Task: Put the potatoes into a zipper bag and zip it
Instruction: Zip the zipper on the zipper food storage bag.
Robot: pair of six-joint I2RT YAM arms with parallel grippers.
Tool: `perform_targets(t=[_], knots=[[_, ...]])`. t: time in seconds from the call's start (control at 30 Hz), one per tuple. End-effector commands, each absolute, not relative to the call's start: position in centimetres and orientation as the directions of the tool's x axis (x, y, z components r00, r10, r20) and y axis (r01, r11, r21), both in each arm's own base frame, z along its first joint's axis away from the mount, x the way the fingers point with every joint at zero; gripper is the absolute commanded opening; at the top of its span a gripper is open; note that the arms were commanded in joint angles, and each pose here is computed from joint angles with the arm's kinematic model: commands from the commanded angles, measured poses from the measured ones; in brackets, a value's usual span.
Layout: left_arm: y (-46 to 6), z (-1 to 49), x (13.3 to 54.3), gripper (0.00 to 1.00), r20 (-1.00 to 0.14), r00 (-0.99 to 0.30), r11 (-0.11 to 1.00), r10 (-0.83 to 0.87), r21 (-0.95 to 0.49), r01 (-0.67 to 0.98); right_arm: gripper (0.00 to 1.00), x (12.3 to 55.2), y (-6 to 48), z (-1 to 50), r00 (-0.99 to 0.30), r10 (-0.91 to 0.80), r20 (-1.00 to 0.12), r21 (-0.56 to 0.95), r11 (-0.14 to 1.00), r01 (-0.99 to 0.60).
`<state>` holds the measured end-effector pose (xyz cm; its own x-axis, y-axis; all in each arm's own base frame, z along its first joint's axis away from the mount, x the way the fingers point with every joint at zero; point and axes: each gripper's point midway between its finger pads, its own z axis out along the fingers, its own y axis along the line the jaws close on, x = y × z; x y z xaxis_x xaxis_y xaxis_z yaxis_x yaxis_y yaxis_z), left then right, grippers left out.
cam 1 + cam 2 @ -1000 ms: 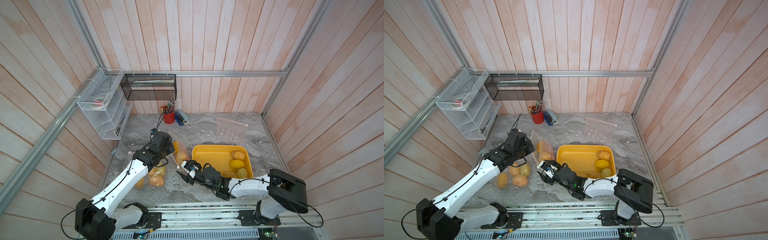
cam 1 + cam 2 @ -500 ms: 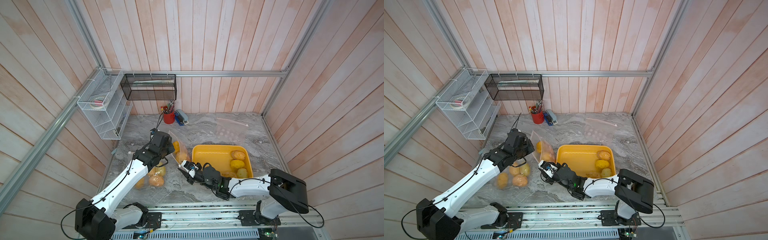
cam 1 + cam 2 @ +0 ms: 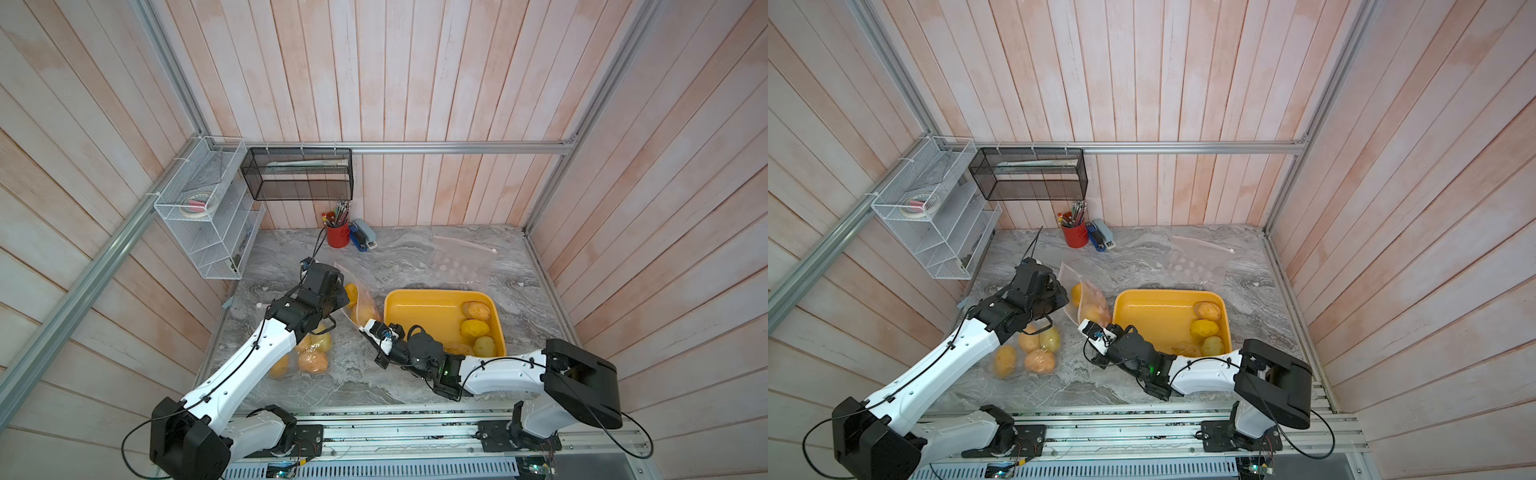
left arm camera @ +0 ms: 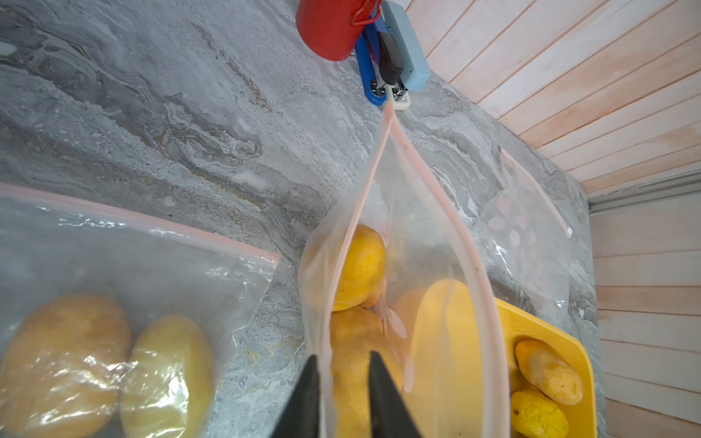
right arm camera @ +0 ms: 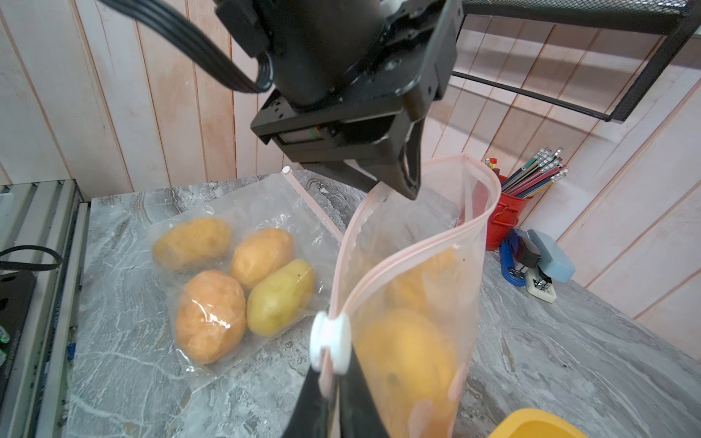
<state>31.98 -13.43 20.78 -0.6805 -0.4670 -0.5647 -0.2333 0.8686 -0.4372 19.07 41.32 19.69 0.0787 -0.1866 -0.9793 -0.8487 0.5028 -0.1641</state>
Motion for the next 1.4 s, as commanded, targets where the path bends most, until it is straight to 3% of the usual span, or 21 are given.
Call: perform_targets(t=[0.0, 0.33, 0.6, 1.13, 1.37], knots=[[-13.2, 22.3, 31.1, 0.43, -0.544, -0.683, 0.854, -0.487, -0.46, -0.242, 0.07, 19.1, 41.0, 20.6, 0.09, -0.17, -0.981, -0.167, 0.518, -0.839], [-16.4, 24.8, 24.8, 0.46, -0.295, -0.817, 0.744, -0.495, -0.63, -0.223, 0.0, 19.8, 40.4, 21.0, 0.13, -0.186, -0.974, -0.214, 0.558, -0.802], [-19.9, 23.3, 22.8, 0.46, -0.192, -0.886, 0.761, -0.422, -0.606, -0.231, 0.0, 20.0, 40.3, 20.9, 0.128, -0.188, -0.974, -0.214, 0.566, -0.796], [-20.8, 23.3, 22.6, 0.46, -0.163, -0.903, 0.741, -0.398, -0.637, -0.212, 0.0, 21.1, 40.5, 20.7, 0.123, -0.19, -0.974, -0.216, 0.613, -0.76], [-20.9, 22.3, 23.1, 0.39, -0.161, -0.903, 0.758, -0.399, -0.611, -0.226, 0.0, 20.9, 40.6, 20.8, 0.117, -0.18, -0.977, -0.203, 0.604, -0.77]])
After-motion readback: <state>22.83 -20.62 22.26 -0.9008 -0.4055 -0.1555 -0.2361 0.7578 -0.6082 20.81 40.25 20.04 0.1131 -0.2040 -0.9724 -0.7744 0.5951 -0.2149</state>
